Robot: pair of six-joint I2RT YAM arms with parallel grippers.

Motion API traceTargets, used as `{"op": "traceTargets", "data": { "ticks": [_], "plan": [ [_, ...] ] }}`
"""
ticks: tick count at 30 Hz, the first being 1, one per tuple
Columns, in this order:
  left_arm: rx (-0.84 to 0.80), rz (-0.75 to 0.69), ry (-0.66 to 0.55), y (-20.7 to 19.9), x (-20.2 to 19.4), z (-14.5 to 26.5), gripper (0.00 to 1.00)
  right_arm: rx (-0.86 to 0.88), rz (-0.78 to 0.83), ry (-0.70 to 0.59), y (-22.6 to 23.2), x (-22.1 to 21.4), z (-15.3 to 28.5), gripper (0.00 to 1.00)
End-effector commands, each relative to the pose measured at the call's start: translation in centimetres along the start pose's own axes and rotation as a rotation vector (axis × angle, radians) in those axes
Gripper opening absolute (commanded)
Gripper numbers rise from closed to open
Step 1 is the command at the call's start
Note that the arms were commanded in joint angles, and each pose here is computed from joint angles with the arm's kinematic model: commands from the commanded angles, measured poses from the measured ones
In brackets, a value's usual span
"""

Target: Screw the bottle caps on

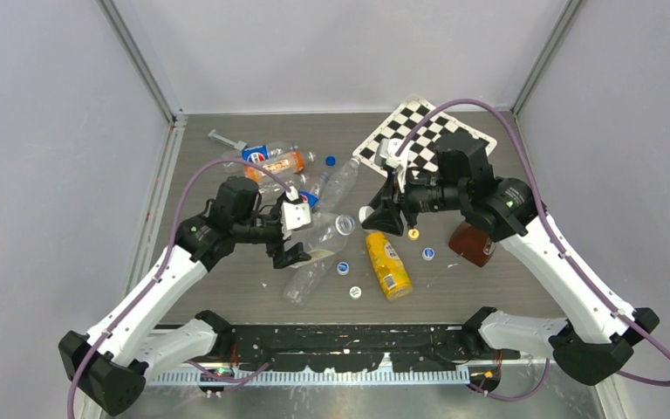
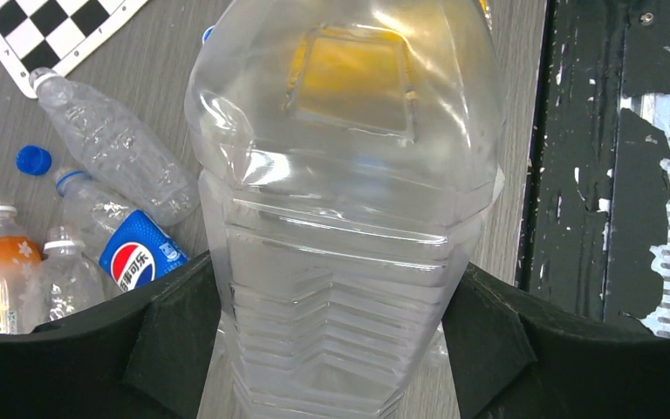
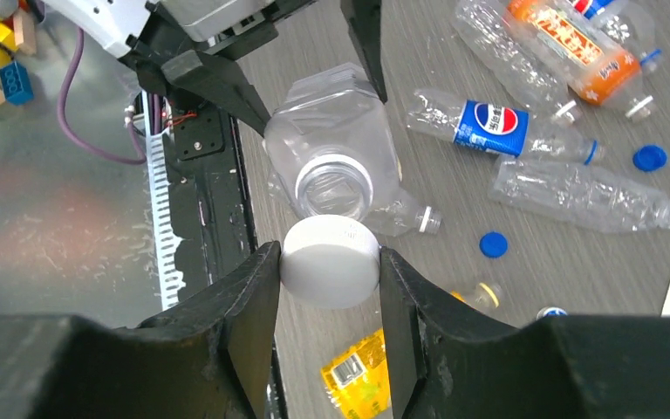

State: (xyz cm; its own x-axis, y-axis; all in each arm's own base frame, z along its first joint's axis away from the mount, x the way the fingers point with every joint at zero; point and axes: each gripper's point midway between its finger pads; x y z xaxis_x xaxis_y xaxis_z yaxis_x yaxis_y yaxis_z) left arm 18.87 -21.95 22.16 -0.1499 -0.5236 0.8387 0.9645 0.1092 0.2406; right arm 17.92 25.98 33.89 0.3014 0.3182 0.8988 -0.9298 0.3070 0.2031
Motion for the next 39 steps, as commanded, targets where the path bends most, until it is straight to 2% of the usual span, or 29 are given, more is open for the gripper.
{"op": "traceTargets", "data": {
  "ticks": [1, 7, 22, 39],
  "plan": [
    [0.020, -0.015, 0.012, 0.3, 0.0, 0.2, 0.00, 0.109, 0.206, -0.032, 1.0, 1.0, -0.8, 0.21],
    [0.024, -0.018, 0.005, 0.2, 0.0, 0.3, 0.00, 0.145, 0.310, 0.039, 0.4, -0.6, -2.5, 0.19],
    [-0.020, -0.026, -0.026, -0.9, 0.6, 0.1, 0.00, 0.186, 0.396, 0.114, -0.2, -2.5, -5.0, 0.16],
    [-0.022, -0.011, -0.004, -0.9, 0.3, -0.1, 0.00, 0.285, 0.421, 0.096, 1.6, -2.8, -5.5, 0.16]
  ]
}}
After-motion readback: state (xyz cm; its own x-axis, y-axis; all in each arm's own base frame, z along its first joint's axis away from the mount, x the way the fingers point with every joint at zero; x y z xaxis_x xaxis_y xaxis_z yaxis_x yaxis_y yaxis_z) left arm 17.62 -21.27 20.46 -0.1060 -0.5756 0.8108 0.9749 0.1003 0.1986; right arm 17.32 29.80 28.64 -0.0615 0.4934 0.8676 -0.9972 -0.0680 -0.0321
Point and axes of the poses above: each gripper's point midway between its finger pads, its own z axis back along the fingers, its own y axis along the line the jaws close on, x = y × z, and after that the axes turned 6 degrees about -z, right-handed
